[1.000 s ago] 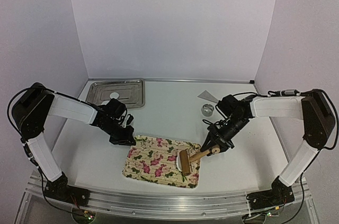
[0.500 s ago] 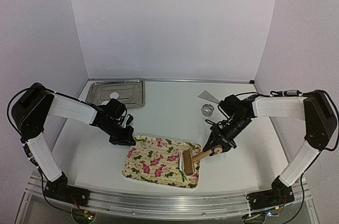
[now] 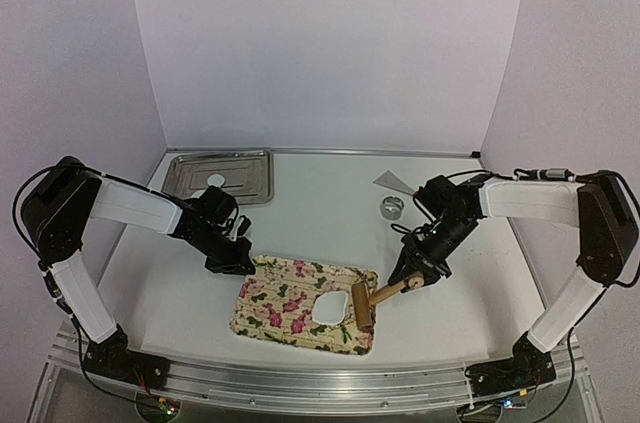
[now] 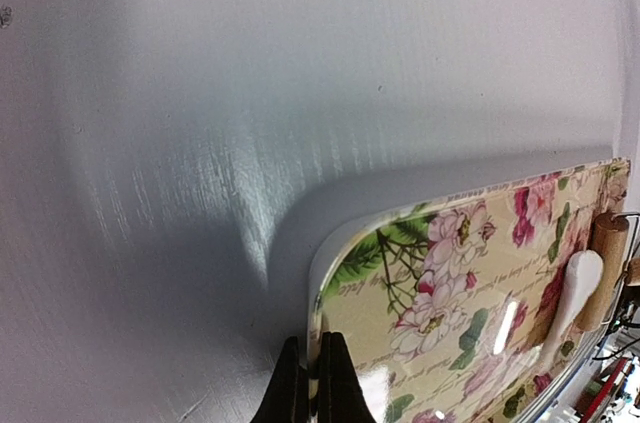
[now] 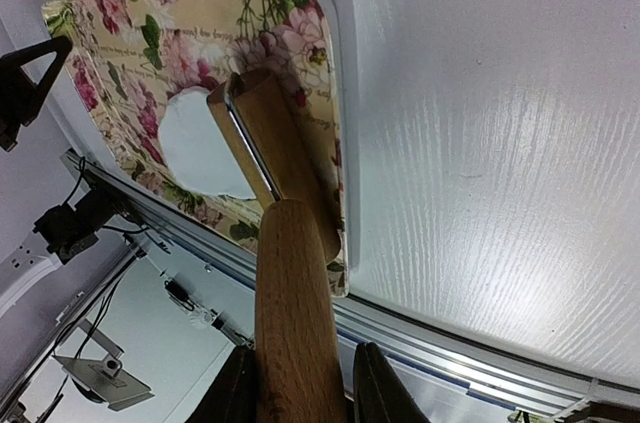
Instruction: Roll out the dumpling wrappers from the dough
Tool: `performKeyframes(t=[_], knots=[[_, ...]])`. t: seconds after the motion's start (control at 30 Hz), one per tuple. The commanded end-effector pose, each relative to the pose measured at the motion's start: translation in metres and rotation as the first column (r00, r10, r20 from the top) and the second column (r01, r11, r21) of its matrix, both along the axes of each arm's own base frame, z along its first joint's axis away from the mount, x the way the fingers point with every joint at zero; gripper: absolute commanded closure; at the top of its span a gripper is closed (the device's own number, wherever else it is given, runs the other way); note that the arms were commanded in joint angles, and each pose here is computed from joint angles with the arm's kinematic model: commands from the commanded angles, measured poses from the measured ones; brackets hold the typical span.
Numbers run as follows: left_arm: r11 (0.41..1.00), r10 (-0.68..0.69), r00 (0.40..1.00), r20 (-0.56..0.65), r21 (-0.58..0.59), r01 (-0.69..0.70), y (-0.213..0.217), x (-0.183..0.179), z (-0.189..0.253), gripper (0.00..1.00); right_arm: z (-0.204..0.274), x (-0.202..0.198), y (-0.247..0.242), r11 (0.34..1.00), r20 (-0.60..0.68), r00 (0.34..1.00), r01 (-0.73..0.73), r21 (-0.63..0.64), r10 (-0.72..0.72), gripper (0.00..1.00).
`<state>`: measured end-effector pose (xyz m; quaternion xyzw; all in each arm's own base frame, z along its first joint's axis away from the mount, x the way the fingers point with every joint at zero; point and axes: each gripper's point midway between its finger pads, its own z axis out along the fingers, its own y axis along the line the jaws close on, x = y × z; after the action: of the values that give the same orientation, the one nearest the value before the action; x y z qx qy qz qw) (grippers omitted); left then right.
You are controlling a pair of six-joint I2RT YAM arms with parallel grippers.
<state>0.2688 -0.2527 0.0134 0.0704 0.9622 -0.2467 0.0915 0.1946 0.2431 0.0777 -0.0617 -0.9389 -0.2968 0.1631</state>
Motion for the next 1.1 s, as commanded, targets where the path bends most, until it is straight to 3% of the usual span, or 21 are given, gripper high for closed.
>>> performKeyframes(t=[0.0, 0.23, 0.5, 0.73, 1.07], knots=[[1.0, -0.003, 0.998, 0.056, 0.03, 0.002, 0.011, 0.012, 0.01, 1.0, -0.04, -0.006, -0.086, 0.873, 0.033, 0.999, -0.012, -0.487, 0.031, 1.0], [0.996, -0.083, 0.992, 0.095, -0.021, 0.086, -0.007, 0.022, 0.022, 1.0, 0.02, 0.013, -0.032, 0.975, 0.15, 0.984, -0.058, -0.216, 0.092, 1.0], [0.988, -0.145, 0.984, 0.105, -0.046, 0.15, -0.017, 0.025, 0.026, 1.0, 0.091, 0.015, 0.02, 0.993, 0.257, 0.96, -0.113, 0.011, 0.107, 1.0], [0.99, -0.122, 0.989, 0.078, -0.06, 0.127, -0.016, 0.02, 0.02, 1.0, 0.099, 0.011, 0.047, 0.989, 0.258, 0.962, -0.116, 0.086, 0.09, 1.0], [0.993, -0.097, 0.992, 0.076, -0.059, 0.102, -0.013, 0.018, 0.021, 1.0, 0.055, 0.028, 0.071, 0.996, 0.229, 0.97, -0.082, 0.023, 0.075, 1.0]])
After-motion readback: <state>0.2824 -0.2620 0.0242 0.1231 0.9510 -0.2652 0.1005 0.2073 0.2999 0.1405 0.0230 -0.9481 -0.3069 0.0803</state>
